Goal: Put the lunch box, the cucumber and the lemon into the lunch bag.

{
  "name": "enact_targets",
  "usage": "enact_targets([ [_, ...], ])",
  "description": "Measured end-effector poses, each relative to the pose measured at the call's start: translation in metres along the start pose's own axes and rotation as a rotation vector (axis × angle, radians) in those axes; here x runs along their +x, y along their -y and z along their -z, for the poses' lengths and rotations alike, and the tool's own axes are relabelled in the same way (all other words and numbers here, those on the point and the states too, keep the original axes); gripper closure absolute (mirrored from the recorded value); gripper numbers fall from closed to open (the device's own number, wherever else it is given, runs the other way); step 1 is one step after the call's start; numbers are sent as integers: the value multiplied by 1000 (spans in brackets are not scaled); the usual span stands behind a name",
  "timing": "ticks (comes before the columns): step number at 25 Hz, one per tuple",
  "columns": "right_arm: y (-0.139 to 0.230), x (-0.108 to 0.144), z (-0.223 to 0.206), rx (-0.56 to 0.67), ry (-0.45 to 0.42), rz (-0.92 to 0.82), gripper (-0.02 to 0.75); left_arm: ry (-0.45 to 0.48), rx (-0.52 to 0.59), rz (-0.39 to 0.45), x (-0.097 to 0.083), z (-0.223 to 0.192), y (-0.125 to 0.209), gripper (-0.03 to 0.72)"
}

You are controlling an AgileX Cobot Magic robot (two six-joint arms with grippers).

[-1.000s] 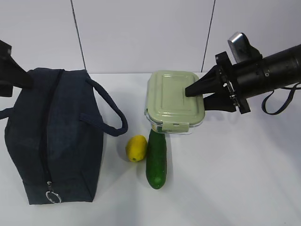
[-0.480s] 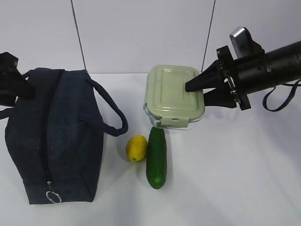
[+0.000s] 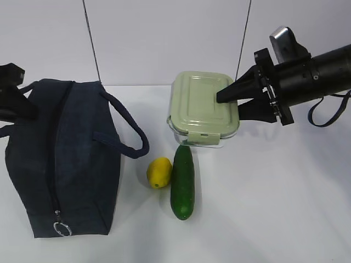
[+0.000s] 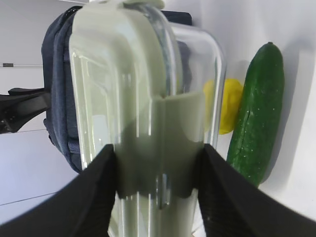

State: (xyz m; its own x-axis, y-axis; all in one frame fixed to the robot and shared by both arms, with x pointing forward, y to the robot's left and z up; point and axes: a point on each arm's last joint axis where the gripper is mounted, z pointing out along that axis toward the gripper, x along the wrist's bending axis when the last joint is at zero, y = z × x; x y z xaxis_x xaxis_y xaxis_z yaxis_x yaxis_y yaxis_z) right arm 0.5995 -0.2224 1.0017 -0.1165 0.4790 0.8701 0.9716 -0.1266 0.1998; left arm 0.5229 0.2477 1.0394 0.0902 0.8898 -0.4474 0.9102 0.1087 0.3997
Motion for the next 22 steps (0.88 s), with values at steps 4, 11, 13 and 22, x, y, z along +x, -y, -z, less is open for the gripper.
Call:
enact_targets([
  [4, 0, 1, -1, 0, -6, -4, 390, 0, 0, 0, 0, 0, 0, 670],
  [11, -2, 4, -1, -26, -39, -23, 390, 0, 0, -4, 0, 0, 0, 685],
  [13, -2, 6, -3, -25, -46, -25, 390, 0, 0, -4, 0, 0, 0, 685],
  [22, -9, 51, -23, 13, -109, 69, 390, 32, 17, 21, -3, 0, 1, 685],
])
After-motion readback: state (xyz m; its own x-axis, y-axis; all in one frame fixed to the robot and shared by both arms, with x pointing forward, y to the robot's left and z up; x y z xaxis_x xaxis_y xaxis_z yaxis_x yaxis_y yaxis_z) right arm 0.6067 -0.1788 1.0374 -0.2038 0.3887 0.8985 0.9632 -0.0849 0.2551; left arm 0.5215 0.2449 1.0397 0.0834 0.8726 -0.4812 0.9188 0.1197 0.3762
